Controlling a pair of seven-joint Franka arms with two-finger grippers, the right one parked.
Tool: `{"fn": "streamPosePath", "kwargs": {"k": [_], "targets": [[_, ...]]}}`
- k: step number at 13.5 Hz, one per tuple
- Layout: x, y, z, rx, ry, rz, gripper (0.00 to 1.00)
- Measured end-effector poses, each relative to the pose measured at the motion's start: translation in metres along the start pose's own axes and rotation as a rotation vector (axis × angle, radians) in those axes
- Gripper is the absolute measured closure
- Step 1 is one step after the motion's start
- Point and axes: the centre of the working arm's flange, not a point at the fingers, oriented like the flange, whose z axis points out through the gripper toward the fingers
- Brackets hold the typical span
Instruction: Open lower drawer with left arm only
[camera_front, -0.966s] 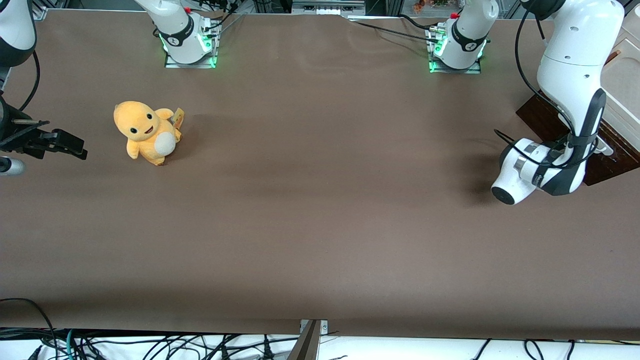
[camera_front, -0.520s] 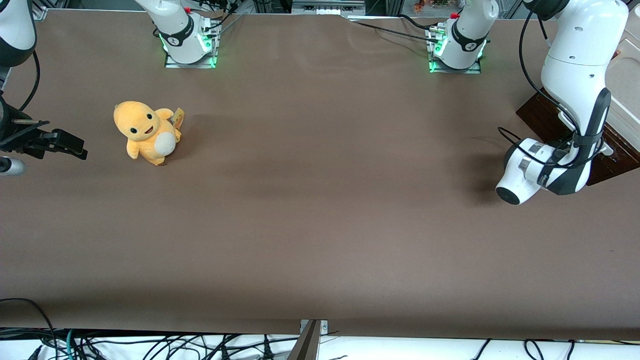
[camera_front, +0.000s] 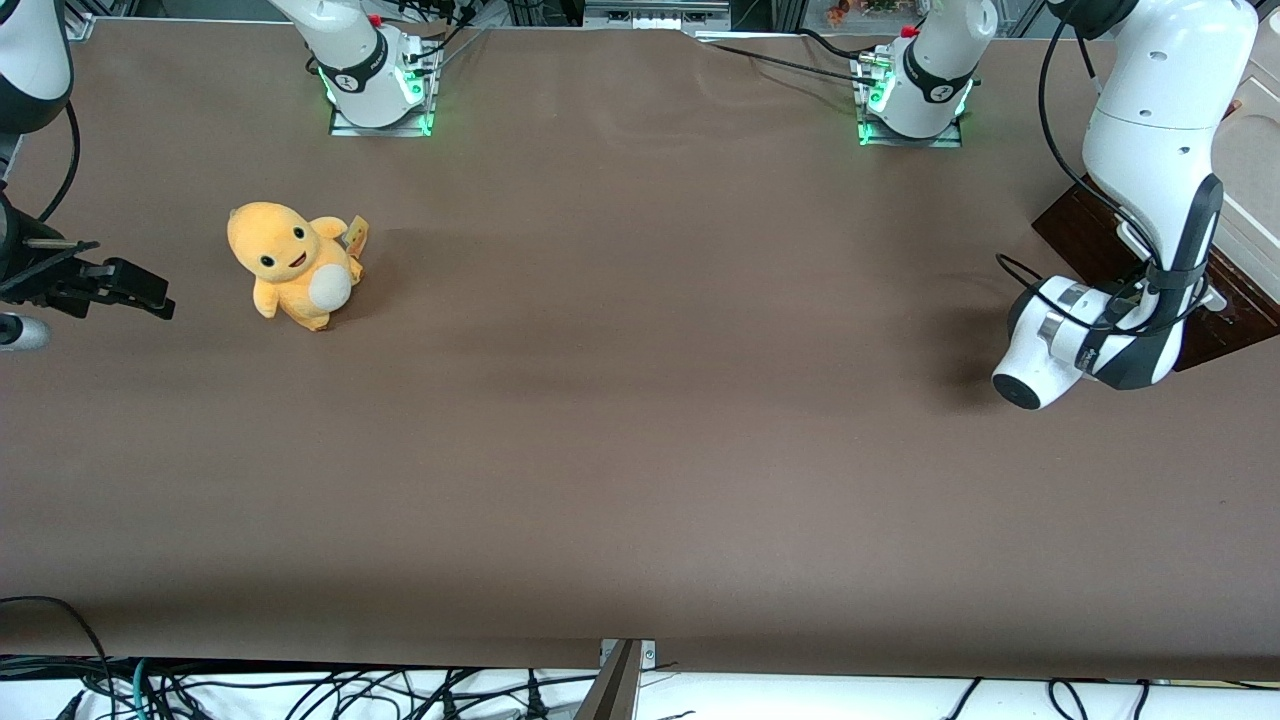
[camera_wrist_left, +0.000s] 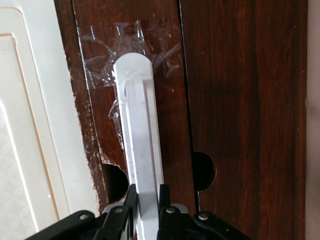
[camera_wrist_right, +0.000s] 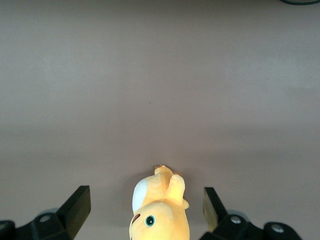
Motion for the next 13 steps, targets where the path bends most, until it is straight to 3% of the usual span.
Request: {"fn": "streamPosePath", "kwargs": {"k": [6, 13], "targets": [[-0.002, 0.001, -0.004, -0.001, 0.009, -0.001, 0.81], [-0.022, 0.007, -0.047, 0.004, 0.095, -0.001, 0.81]]}}
